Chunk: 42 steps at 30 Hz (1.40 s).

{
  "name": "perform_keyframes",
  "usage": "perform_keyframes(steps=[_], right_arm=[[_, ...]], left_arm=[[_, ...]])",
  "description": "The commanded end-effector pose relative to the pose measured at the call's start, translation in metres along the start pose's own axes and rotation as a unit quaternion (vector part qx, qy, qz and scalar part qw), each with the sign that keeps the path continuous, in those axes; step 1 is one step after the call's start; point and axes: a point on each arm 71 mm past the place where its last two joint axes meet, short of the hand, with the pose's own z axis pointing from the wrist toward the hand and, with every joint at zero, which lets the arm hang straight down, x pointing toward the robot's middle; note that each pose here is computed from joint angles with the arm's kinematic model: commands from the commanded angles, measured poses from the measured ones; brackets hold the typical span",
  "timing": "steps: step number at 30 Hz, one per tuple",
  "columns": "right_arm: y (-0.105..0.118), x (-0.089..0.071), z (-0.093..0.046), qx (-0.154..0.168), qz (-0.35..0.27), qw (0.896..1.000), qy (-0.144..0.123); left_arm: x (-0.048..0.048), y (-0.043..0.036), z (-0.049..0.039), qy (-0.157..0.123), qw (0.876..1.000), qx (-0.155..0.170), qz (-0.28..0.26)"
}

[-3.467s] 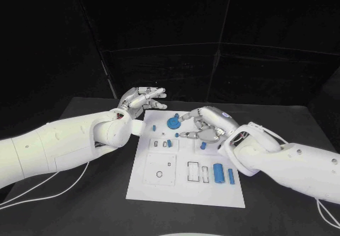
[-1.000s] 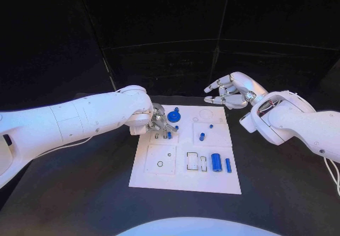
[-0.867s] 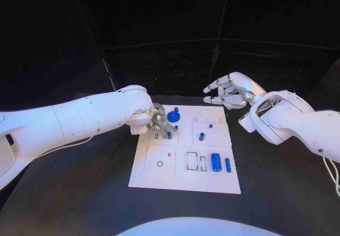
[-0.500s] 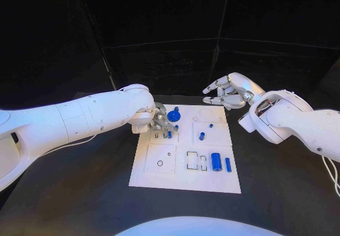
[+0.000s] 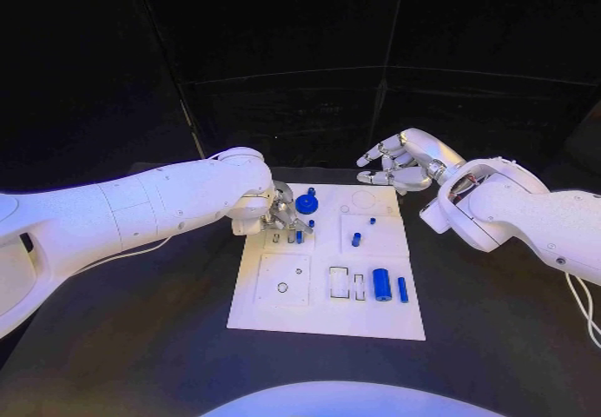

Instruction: Assemble the parts on the task board

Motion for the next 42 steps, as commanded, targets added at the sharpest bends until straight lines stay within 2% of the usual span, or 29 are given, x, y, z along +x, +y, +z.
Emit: perform_keyframes(steps=[1,23,37,42], right_arm=[[0.0010,0.0004,0.0010,0.000,0.005,1.000,0.005],[0.0000,0.0028,0.0055,0.003,0.009,1.000,0.011],[-0.0015,0.0040,0.0083,0.009,0.008,1.000,0.014],[-0.0025,0.0041,0.0090,0.014,0.008,1.000,0.013]], left_arm=[[-0.0002,-0.0002,-0.0002,0.005,1.000,-0.005,0.012],[0.0002,-0.0033,0.0022,0.014,1.000,-0.004,0.017],[-0.0029,0.0002,0.0016,0.000,1.000,0.002,-0.015],[-0.0024,0.0019,0.0007,0.007,0.999,0.011,-0.035]])
